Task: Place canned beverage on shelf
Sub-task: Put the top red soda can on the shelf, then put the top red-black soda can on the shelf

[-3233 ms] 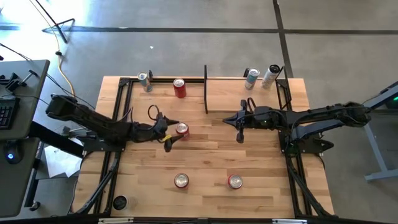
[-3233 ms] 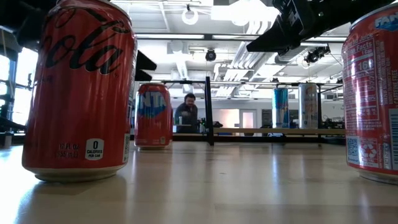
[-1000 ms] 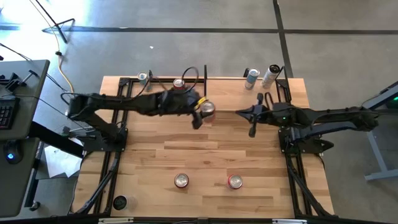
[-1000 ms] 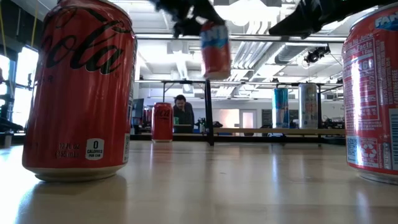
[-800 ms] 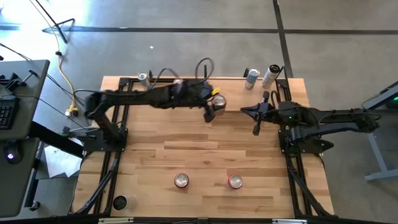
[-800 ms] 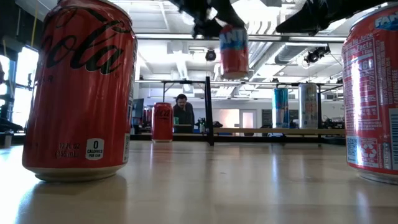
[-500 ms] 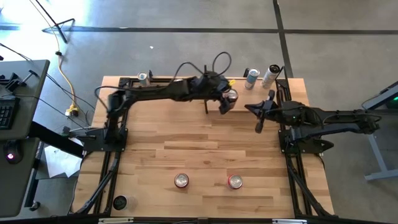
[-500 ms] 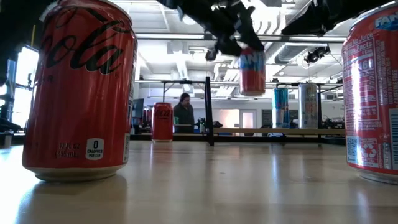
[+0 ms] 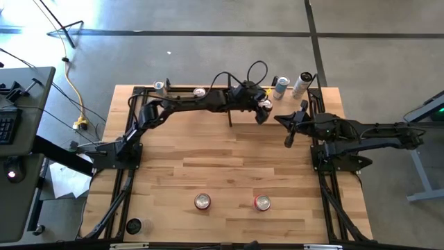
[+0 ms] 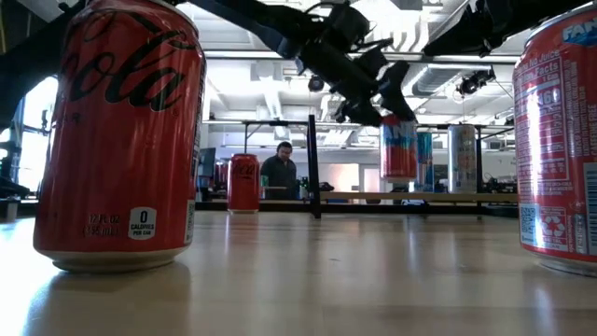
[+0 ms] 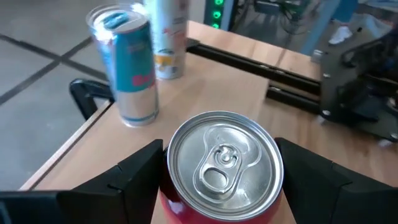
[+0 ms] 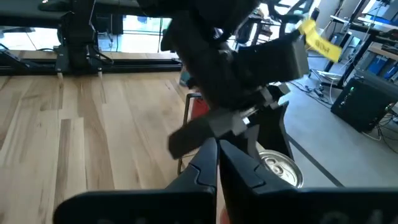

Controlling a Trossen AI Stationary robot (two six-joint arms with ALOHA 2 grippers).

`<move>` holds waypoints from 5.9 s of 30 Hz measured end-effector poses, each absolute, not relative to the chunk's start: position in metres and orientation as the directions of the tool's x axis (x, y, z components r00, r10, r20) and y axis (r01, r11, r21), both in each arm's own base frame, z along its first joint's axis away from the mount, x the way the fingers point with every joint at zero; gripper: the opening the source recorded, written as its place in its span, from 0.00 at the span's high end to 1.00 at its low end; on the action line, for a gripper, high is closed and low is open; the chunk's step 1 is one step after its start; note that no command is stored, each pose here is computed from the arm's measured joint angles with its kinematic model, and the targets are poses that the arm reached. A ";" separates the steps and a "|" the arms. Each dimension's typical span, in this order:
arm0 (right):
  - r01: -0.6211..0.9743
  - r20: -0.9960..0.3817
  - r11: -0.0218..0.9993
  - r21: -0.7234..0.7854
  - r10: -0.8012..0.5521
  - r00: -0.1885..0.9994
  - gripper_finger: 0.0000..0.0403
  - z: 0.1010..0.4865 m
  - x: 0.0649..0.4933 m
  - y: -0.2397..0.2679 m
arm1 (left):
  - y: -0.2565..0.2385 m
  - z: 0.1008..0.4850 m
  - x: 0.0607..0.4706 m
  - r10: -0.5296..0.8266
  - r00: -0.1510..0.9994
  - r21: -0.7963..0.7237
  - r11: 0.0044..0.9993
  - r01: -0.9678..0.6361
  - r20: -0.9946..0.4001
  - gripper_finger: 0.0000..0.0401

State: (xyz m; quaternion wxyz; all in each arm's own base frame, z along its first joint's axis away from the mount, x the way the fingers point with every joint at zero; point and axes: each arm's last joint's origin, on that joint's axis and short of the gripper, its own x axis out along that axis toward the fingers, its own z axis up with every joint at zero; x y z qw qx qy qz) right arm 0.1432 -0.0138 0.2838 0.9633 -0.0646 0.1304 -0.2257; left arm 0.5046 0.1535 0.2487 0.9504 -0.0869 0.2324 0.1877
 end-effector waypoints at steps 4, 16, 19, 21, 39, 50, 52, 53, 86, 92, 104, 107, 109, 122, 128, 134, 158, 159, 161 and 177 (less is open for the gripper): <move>0.420 -0.222 0.890 -0.176 -0.452 0.864 1.00 0.284 0.143 -0.014 | 0.160 0.240 0.506 0.357 0.801 -0.063 0.897 -0.438 -0.481 0.35; 0.420 -0.234 0.891 -0.174 -0.451 0.861 1.00 0.283 0.143 -0.014 | 0.174 0.242 0.500 0.377 0.790 -0.055 0.888 -0.457 -0.484 0.27; 0.419 -0.234 0.891 -0.174 -0.451 0.861 1.00 0.282 0.143 -0.014 | 0.172 0.243 0.501 0.369 0.798 -0.045 0.896 -0.442 -0.476 0.21; 0.420 -0.234 0.891 -0.174 -0.451 0.861 1.00 0.282 0.143 -0.014 | 0.172 0.244 0.501 0.363 0.804 -0.049 0.899 -0.434 -0.471 0.19; 0.430 -0.293 0.875 -0.220 -0.480 0.827 1.00 0.260 0.143 -0.015 | 0.141 0.298 0.457 0.394 0.764 0.150 0.916 -0.373 -0.510 0.37; 0.432 -0.220 0.898 -0.083 -0.439 0.871 1.00 0.193 0.151 -0.024 | 0.073 0.290 0.382 0.276 0.946 0.125 0.958 -0.257 -0.170 0.73; 0.448 -0.235 0.892 -0.066 -0.450 0.861 1.00 0.190 0.154 -0.026 | 0.060 0.290 0.360 0.238 0.964 0.118 0.967 -0.224 -0.121 0.77; 0.453 -0.247 0.889 -0.070 -0.455 0.855 1.00 0.188 0.157 -0.027 | 0.054 0.288 0.349 0.226 0.969 0.117 0.970 -0.215 -0.097 0.79; 0.719 -0.327 0.691 -0.072 -0.697 0.638 1.00 0.176 0.194 -0.110 | 0.025 0.203 0.213 0.238 0.969 -0.033 0.971 -0.237 0.064 0.95; 0.727 -0.323 0.684 -0.064 -0.704 0.633 1.00 0.177 0.192 -0.115 | 0.025 0.203 0.213 0.238 0.969 -0.032 0.971 -0.237 0.062 0.95; 0.743 -0.264 0.668 -0.034 -0.723 0.638 1.00 0.183 0.188 -0.125 | 0.024 0.202 0.213 0.235 0.971 -0.030 0.972 -0.234 0.050 0.95; 0.738 -0.261 0.673 -0.050 -0.722 0.641 1.00 0.183 0.187 -0.126 | 0.024 0.202 0.213 0.235 0.971 -0.030 0.972 -0.233 0.050 0.95; 0.725 -0.276 0.681 -0.105 -0.720 0.637 1.00 0.183 0.186 -0.125 | 0.024 0.202 0.213 0.234 0.971 -0.030 0.972 -0.233 0.050 0.95; 0.492 -0.471 0.794 -0.358 -0.608 0.639 1.00 0.203 0.207 -0.125 | 0.025 0.200 0.213 0.244 0.969 -0.038 0.969 -0.243 0.032 0.95; 0.491 -0.513 0.785 -0.377 -0.618 0.596 1.00 0.193 0.221 -0.141 | 0.025 0.200 0.213 0.244 0.969 -0.045 0.969 -0.243 0.031 0.95; 0.512 -0.515 0.760 -0.400 -0.649 0.561 1.00 0.182 0.236 -0.155 | 0.025 0.200 0.213 0.245 0.969 -0.037 0.969 -0.243 0.031 0.95; 0.530 -0.628 0.732 -0.428 -0.663 0.408 1.00 0.196 0.222 -0.164 | 0.025 0.199 0.213 0.245 0.969 -0.037 0.969 -0.244 0.023 0.95; 0.532 -0.626 0.730 -0.429 -0.665 0.408 1.00 0.194 0.223 -0.166 | 0.025 0.199 0.213 0.245 0.969 -0.036 0.969 -0.244 0.023 0.95; 0.536 -0.615 0.728 -0.427 -0.669 0.418 1.00 0.192 0.226 -0.168 | 0.025 0.199 0.213 0.245 0.969 -0.036 0.969 -0.244 0.023 0.95; 0.512 -0.580 0.743 -0.431 -0.663 0.474 1.00 0.211 0.224 -0.152 | 0.021 0.198 0.213 0.175 0.984 -0.007 0.985 -0.175 0.012 0.95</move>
